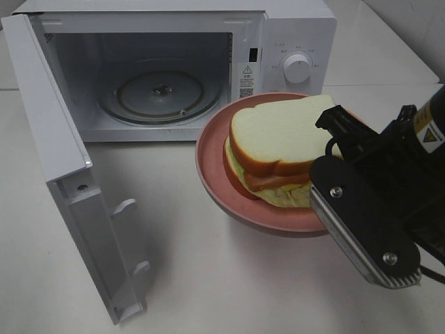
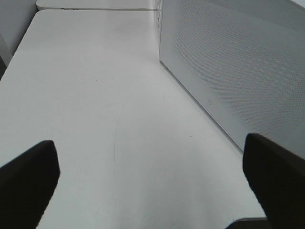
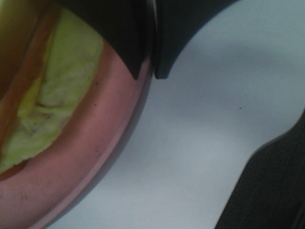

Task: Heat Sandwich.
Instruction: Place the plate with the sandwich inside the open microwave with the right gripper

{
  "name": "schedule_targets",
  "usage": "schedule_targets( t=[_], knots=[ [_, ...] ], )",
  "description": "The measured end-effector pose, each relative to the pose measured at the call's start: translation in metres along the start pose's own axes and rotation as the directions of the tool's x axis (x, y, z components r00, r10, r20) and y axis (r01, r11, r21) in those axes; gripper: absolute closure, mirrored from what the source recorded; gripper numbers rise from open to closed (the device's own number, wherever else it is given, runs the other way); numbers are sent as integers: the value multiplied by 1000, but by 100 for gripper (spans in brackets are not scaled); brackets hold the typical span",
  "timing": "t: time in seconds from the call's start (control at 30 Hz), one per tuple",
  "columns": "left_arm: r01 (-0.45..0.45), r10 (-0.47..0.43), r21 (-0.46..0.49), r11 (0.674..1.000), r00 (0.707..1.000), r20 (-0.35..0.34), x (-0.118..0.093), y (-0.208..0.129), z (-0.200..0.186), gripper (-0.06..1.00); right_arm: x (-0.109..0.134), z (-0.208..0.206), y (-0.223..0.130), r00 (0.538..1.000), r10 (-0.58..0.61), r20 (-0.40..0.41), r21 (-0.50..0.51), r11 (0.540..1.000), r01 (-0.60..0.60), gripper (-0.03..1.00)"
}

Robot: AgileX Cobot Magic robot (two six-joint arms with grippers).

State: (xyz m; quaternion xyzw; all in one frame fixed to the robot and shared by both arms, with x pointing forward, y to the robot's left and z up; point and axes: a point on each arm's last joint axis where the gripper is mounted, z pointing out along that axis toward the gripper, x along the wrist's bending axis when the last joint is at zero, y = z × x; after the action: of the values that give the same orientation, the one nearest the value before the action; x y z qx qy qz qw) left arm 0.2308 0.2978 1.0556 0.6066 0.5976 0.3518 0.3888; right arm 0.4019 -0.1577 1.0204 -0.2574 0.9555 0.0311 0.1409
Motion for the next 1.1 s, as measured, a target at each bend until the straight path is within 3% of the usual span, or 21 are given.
schedule_targets(
  t=[0.33,0.53,1.1],
  knots=[
    [0,0,0,1000,1000,0,0,0,0,-5,-11,21,4,999,-20,-30,2,1000,20,94],
    [0,0,0,1000,1000,0,0,0,0,-5,-34,24,10,1000,-18,1,-7,1000,18,94],
    [0,0,0,1000,1000,0,0,0,0,-5,-85,54,27,1000,17,-21,-55,998,-18,94]
  ],
)
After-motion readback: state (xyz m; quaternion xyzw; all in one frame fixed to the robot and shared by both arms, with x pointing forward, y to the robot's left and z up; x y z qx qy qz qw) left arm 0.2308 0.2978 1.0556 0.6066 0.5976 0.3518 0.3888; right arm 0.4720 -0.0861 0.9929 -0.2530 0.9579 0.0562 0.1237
